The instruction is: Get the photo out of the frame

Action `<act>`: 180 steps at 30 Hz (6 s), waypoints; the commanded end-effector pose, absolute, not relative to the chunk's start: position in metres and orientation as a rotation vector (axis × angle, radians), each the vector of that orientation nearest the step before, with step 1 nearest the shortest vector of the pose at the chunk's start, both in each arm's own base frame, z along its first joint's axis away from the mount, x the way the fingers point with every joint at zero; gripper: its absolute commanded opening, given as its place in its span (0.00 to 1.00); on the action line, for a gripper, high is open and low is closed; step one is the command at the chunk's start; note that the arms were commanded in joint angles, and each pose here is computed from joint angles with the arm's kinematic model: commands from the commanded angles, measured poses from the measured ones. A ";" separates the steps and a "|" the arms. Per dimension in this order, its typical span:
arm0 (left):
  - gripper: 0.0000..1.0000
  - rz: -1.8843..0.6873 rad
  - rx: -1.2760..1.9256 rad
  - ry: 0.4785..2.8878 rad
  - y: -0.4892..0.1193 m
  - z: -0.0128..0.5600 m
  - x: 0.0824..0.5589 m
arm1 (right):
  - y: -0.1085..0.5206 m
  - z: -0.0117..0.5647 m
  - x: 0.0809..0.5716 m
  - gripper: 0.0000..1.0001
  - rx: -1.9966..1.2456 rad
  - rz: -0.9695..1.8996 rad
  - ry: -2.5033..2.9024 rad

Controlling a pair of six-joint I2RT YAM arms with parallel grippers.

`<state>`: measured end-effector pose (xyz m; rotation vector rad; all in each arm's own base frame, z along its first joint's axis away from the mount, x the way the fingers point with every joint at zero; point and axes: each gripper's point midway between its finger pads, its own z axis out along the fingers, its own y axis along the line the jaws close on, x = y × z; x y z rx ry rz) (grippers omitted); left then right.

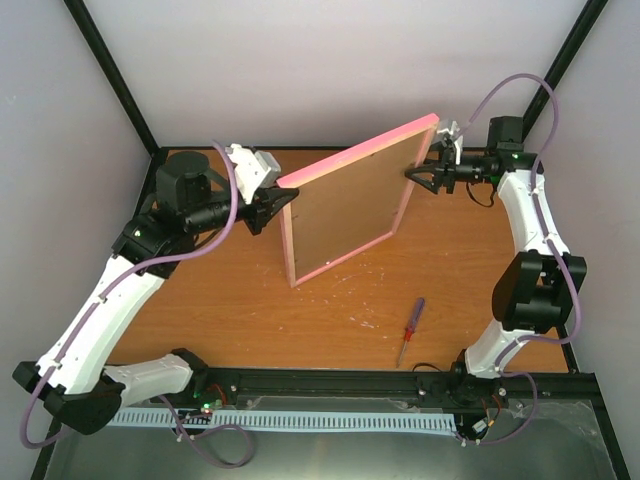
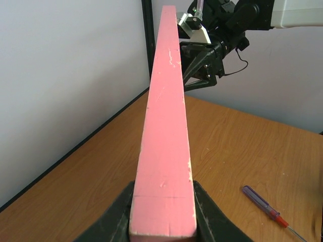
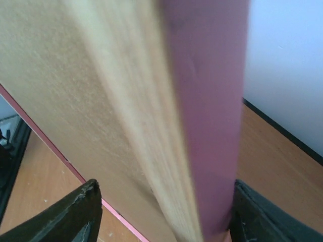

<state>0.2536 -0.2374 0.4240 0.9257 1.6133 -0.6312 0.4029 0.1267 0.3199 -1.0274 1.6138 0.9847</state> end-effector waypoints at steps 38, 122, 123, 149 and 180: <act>0.74 -0.257 0.247 1.426 -0.133 0.461 0.357 | 0.125 0.239 0.469 0.03 -0.407 1.051 1.886; 1.00 0.045 -0.029 1.876 -0.064 0.238 0.282 | 0.177 0.026 0.075 0.22 -2.512 0.353 2.016; 1.00 0.043 -0.036 1.871 -0.063 0.239 0.281 | 0.177 0.024 0.074 0.22 -2.517 0.348 2.015; 1.00 -0.010 -0.007 1.866 -0.068 0.239 0.284 | 0.245 0.078 0.058 0.03 -2.415 0.744 2.101; 0.67 -1.048 0.652 1.821 -0.250 0.242 0.221 | 0.281 0.227 0.288 0.03 -1.128 1.269 2.176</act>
